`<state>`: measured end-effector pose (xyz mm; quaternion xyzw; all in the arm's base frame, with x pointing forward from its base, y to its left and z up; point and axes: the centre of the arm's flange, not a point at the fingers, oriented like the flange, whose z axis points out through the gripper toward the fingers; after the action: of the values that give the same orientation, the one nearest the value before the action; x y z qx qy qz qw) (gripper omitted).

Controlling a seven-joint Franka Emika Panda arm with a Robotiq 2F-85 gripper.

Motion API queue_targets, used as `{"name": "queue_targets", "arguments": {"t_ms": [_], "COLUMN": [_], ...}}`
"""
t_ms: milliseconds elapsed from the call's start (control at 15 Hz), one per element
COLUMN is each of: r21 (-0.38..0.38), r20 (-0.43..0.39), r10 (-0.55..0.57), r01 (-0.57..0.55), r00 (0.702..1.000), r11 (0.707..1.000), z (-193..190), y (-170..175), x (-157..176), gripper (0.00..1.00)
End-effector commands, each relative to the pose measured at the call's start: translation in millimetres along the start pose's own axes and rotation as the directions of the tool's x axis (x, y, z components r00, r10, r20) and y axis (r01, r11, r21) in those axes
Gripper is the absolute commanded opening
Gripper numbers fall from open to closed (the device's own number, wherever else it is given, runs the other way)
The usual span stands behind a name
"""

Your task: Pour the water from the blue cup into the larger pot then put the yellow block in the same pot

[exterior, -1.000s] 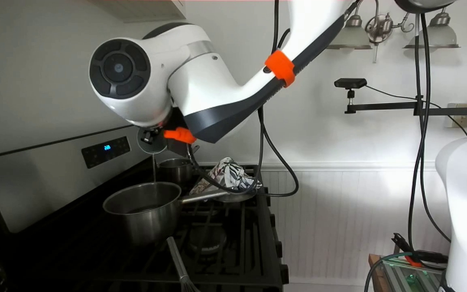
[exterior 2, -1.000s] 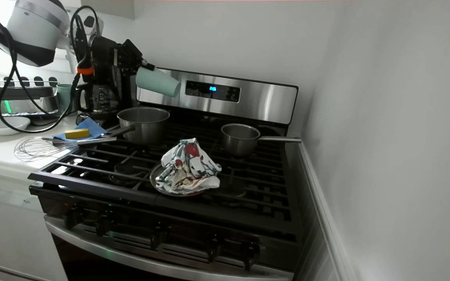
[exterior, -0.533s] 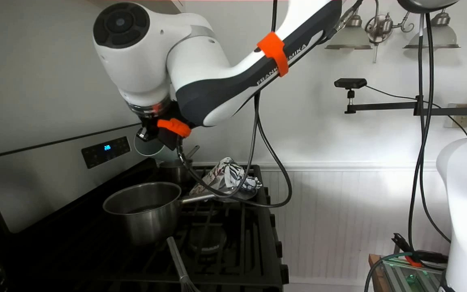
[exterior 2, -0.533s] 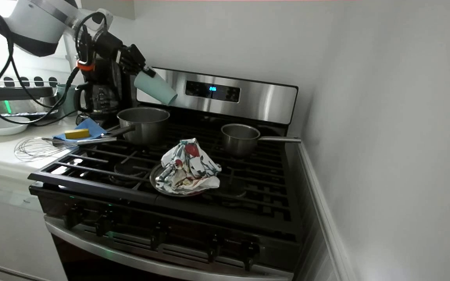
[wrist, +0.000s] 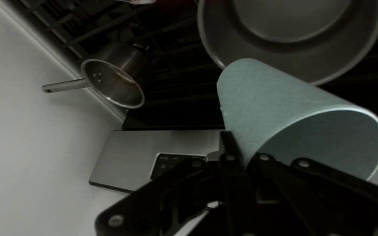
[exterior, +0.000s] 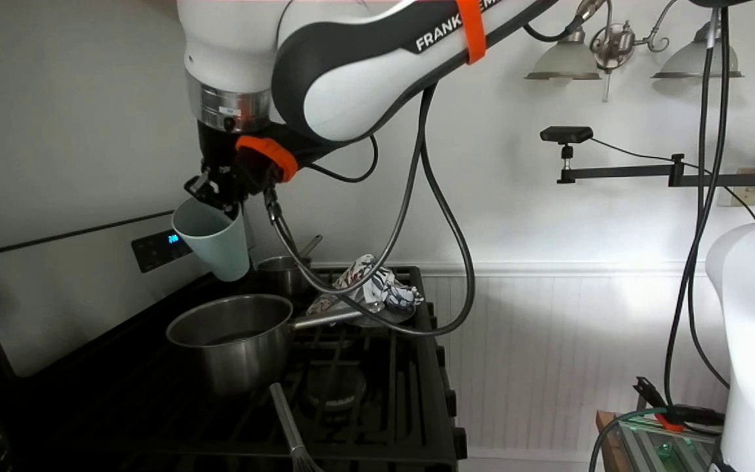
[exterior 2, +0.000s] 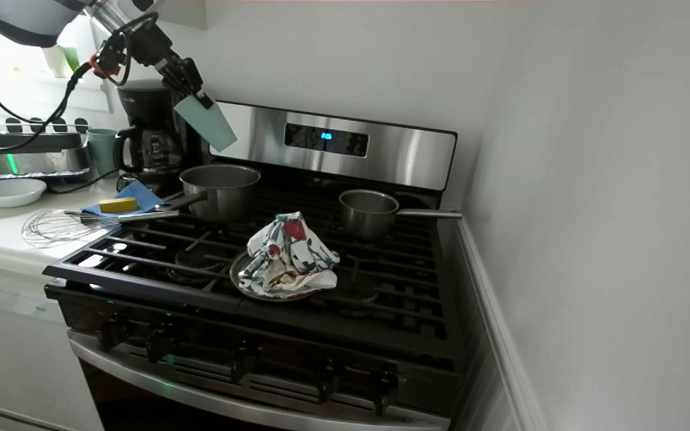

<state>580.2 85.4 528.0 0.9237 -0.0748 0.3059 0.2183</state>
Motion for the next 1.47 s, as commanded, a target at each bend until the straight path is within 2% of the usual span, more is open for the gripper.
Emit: {"name": "queue_targets", "arguments": {"t_ms": [0, 133, 267, 533, 867, 1400], "r21": [0.179, 0.267, 0.354, 0.506, 0.612, 0.71], "r20": [0.058, 0.088, 0.105, 0.09, 0.065, -0.074], "r10": [-0.067, -0.133, -0.206, -0.364, -0.526, -0.699], "r01": [0.056, 0.105, 0.157, 0.273, 0.382, 0.529], "r00": [0.996, 0.987, 0.973, 0.927, 0.848, 0.712], "r11": [0.982, 0.958, 0.922, 0.818, 0.692, 0.464], "z": [-30.8, -38.3, -47.0, -57.5, -55.2, -35.6], "y": [-7.6, -22.8, -38.2, -78.1, -132.4, -209.6], "x": [-8.0, -15.2, -21.1, -35.6, -61.1, -99.5], "gripper": [0.01, 0.01, 0.01, 0.01, 0.01, 0.01]}}
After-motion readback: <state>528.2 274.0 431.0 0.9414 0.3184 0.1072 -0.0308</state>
